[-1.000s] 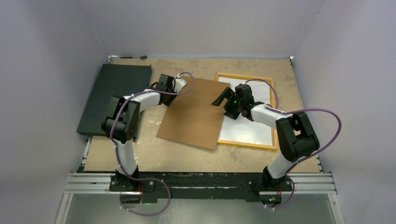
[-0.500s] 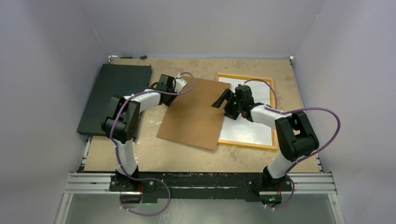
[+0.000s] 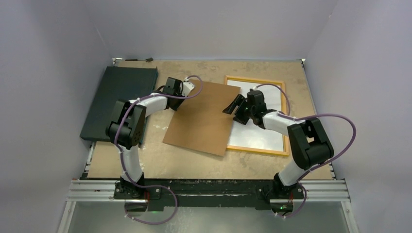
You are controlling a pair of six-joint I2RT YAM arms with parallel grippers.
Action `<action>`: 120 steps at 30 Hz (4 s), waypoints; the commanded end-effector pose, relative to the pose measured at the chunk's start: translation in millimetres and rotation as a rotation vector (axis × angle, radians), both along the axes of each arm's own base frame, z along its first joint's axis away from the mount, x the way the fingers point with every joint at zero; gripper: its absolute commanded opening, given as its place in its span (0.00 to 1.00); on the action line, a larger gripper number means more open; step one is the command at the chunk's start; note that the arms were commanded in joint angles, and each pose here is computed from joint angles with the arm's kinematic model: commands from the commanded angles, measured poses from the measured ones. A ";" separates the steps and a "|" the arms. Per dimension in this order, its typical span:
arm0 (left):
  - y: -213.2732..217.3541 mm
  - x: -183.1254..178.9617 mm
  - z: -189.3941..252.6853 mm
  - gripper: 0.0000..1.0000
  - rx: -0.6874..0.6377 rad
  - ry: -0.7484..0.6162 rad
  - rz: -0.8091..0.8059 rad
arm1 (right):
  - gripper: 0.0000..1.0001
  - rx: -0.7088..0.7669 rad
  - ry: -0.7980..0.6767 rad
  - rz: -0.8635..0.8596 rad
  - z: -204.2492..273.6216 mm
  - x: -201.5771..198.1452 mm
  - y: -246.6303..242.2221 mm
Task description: Put the photo into the frame
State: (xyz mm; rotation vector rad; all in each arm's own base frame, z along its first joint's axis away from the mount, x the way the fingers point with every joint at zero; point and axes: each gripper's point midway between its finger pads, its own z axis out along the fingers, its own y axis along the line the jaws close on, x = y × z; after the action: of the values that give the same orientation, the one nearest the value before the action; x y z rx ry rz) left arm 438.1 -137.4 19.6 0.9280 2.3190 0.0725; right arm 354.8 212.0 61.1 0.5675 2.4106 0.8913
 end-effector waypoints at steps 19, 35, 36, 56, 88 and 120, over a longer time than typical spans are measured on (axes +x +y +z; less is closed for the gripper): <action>-39.2 -64.8 -32.0 0.24 -0.136 0.274 -0.067 | 0.42 0.286 -0.293 0.161 127.2 0.9 45.5; -27.6 -57.0 209.1 0.67 -0.266 -0.252 -0.437 | 0.00 0.349 -0.310 0.061 185.5 33.5 50.3; -29.1 -72.9 211.6 0.72 -0.265 -0.224 -0.496 | 0.00 0.370 -0.318 0.057 193.7 37.6 53.1; -37.1 -163.6 224.9 0.74 0.215 -0.629 -0.863 | 0.00 0.654 -0.334 0.078 282.9 51.7 76.4; -27.8 -125.3 349.5 0.00 0.218 -0.986 -0.589 | 0.84 -0.133 -0.902 0.739 291.7 13.5 10.6; -38.1 -187.7 360.5 0.00 0.041 -0.712 -0.801 | 0.73 -0.437 -1.527 1.068 279.0 -69.6 35.5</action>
State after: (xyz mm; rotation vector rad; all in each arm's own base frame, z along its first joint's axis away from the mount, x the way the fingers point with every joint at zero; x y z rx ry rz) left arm 248.7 -166.7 330.8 1.5689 1.3589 0.0776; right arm 298.5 233.6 326.7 -1.2000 1.2527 0.6385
